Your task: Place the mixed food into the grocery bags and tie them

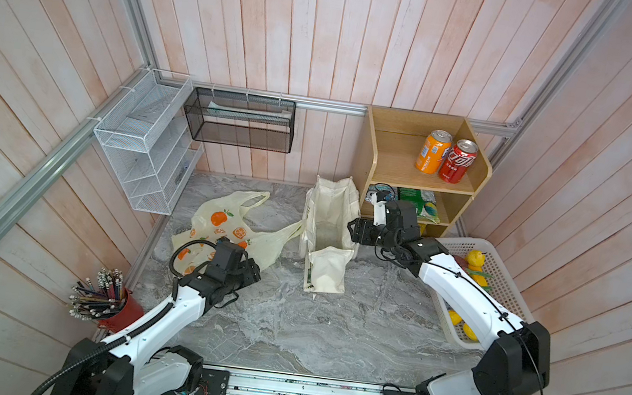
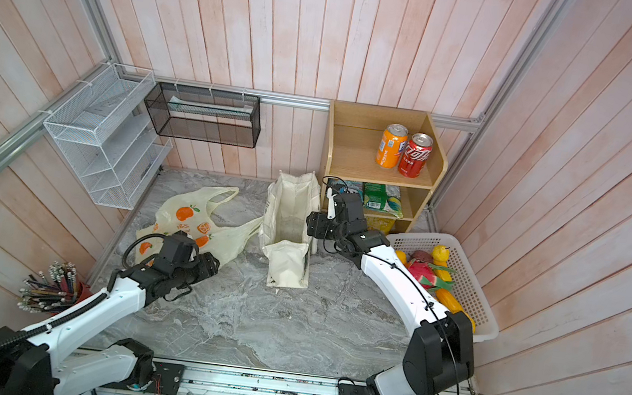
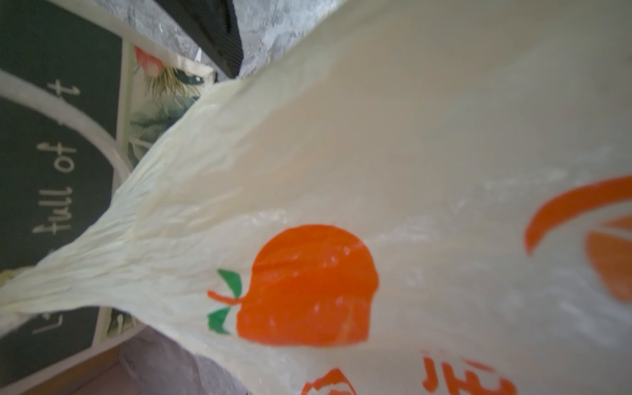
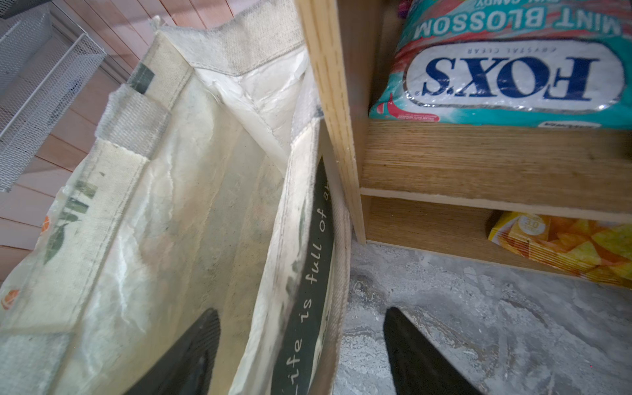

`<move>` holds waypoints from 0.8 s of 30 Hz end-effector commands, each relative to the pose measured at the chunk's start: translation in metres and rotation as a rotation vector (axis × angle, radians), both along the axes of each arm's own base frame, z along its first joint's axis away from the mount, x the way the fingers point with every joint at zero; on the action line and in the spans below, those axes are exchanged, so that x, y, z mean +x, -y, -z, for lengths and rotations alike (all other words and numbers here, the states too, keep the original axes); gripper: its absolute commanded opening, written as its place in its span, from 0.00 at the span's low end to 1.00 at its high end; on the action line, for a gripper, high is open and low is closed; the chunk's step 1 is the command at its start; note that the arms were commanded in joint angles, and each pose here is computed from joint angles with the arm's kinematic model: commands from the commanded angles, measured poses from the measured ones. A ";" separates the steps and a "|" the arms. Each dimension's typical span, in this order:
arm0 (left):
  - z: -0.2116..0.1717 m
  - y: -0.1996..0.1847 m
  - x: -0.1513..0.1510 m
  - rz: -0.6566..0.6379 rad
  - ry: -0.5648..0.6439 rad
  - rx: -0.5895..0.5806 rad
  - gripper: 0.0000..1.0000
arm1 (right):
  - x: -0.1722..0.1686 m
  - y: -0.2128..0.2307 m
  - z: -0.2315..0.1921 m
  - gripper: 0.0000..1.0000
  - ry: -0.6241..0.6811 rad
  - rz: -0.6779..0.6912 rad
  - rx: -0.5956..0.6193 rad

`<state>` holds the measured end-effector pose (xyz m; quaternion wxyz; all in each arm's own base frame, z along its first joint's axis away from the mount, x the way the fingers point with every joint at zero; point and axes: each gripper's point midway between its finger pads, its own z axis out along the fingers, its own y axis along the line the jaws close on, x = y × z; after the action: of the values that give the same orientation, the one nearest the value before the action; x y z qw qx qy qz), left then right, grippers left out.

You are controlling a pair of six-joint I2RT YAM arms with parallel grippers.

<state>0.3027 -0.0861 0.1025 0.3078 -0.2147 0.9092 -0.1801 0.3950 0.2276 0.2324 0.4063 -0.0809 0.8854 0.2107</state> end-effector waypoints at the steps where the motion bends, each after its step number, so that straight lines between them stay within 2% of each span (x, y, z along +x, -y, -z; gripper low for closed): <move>1: -0.028 -0.012 0.045 0.025 0.120 0.018 0.76 | -0.003 -0.008 -0.007 0.75 0.005 -0.031 0.012; 5: -0.046 -0.022 0.081 0.038 0.143 0.024 0.76 | -0.005 -0.008 -0.008 0.73 0.003 -0.037 0.011; 8: -0.067 -0.011 0.092 0.092 0.170 -0.005 0.76 | -0.006 -0.007 -0.008 0.72 0.005 -0.038 0.004; 14: -0.093 0.001 0.068 0.129 0.192 -0.092 0.77 | -0.008 -0.007 -0.006 0.64 0.001 -0.046 -0.008; 16: -0.099 0.005 0.055 0.134 0.202 -0.135 0.78 | -0.009 -0.008 -0.005 0.55 -0.002 -0.057 -0.007; 19: -0.119 0.015 0.041 0.145 0.248 -0.213 0.78 | -0.013 -0.013 -0.006 0.33 -0.009 -0.085 0.007; 23: -0.156 0.042 0.036 0.195 0.314 -0.274 0.79 | -0.021 -0.021 -0.012 0.05 -0.014 -0.129 0.030; 24: -0.164 0.049 0.037 0.210 0.324 -0.278 0.79 | -0.024 -0.023 -0.014 0.01 -0.013 -0.139 0.033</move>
<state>0.3413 -0.1147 0.2448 0.4015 -0.1391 0.8420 -0.3325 0.3835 0.2409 0.2302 0.3880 -0.1099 0.8848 0.2333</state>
